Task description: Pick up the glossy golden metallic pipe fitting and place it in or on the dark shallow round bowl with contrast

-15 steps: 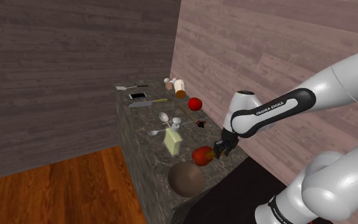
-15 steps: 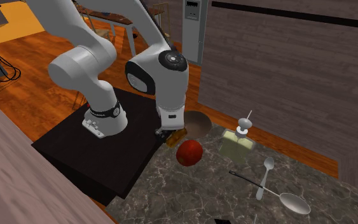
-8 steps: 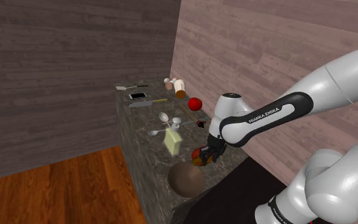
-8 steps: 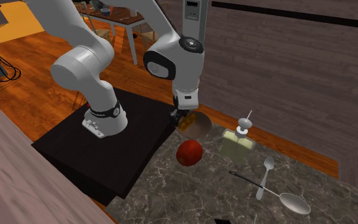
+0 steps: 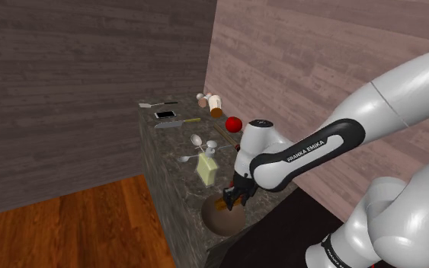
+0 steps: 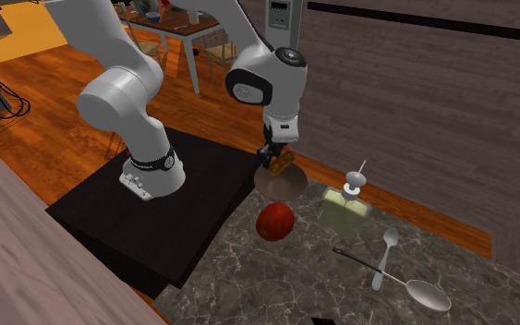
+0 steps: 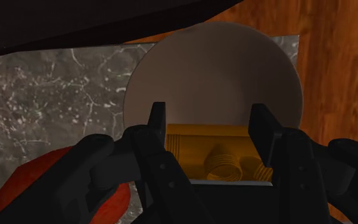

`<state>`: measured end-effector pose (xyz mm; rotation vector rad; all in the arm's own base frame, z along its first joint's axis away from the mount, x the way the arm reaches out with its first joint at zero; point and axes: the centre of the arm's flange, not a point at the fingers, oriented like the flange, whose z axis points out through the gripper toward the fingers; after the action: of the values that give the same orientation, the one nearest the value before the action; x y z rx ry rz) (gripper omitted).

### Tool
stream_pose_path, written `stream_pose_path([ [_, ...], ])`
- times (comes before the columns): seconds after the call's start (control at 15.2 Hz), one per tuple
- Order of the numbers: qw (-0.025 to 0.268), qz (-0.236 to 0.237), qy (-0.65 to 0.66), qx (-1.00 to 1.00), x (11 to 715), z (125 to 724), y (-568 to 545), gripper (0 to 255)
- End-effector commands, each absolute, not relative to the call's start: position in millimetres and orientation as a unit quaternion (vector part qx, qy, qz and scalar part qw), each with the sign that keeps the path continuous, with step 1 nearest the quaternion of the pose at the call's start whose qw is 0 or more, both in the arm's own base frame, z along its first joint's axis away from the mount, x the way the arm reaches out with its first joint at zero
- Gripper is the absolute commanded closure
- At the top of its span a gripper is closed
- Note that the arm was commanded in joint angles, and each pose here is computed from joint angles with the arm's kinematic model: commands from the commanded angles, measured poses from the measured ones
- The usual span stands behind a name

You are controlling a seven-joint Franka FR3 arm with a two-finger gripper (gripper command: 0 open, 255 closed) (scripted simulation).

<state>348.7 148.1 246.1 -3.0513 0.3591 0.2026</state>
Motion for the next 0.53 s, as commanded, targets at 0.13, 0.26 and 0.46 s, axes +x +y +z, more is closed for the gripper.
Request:
stream_pose_path([
  [0.13, 0.031, 0.066, 0.117, -0.990, 349, 226, 151, 255],
  [0.26, 0.031, 0.066, 0.117, -0.990, 349, 215, 151, 255],
  [0.46, 0.031, 0.066, 0.117, -0.990, 349, 199, 151, 255],
])
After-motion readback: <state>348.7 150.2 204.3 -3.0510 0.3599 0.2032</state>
